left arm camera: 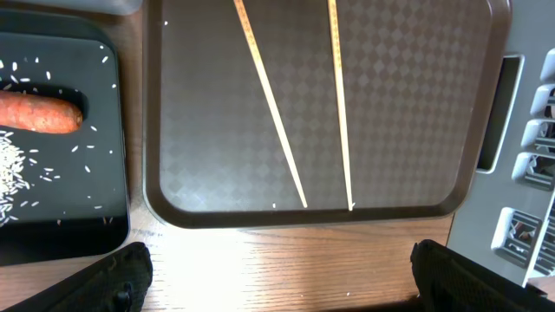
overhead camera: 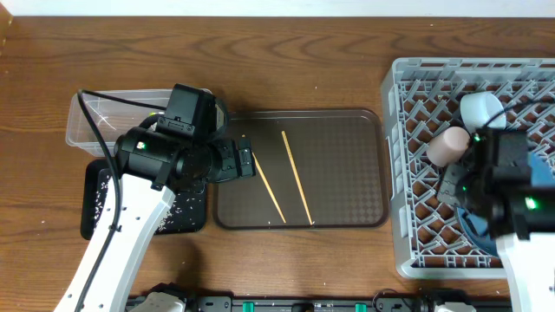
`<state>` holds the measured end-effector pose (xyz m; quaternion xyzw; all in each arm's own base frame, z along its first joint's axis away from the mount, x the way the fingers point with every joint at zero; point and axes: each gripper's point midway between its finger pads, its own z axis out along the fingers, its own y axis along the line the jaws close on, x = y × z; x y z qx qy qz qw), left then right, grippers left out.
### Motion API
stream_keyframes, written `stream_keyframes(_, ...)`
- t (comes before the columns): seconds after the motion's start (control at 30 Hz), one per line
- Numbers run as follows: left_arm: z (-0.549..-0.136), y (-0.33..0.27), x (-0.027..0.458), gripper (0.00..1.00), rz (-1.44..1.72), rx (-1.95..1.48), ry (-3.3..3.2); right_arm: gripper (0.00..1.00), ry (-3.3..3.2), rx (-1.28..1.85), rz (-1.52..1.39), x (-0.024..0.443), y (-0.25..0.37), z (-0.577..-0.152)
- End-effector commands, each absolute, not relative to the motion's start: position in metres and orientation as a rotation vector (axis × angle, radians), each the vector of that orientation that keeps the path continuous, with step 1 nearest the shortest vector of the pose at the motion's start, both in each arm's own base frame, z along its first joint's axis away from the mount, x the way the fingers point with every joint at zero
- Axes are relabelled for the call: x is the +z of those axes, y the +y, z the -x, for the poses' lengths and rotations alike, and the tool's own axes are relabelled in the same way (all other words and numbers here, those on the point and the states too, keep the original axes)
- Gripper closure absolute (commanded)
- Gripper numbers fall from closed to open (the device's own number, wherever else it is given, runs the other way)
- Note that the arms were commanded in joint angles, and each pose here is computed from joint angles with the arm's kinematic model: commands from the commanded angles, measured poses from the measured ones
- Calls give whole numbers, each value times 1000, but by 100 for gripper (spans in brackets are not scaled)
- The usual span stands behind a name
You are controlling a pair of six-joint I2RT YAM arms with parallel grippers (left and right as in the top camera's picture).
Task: Sort waste into correct bins and load items into the dishwasher rack
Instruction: 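Lift the blue plate and carry it right into the dish rack, then lower the blue plate into the front of the dish rack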
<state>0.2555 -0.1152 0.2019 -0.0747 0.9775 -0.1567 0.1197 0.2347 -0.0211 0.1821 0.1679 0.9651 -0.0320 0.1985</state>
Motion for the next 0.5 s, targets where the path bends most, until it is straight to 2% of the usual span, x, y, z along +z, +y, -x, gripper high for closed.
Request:
stream_keyframes(0.0,-258,-114,210,2,219,-459,2831,99,2753,-144,-462,172,-27,-242)
stream_keyframes(0.47,-258,-113,210,2,219,-458,2831,99,2835,-166,-467,145,-27,-260)
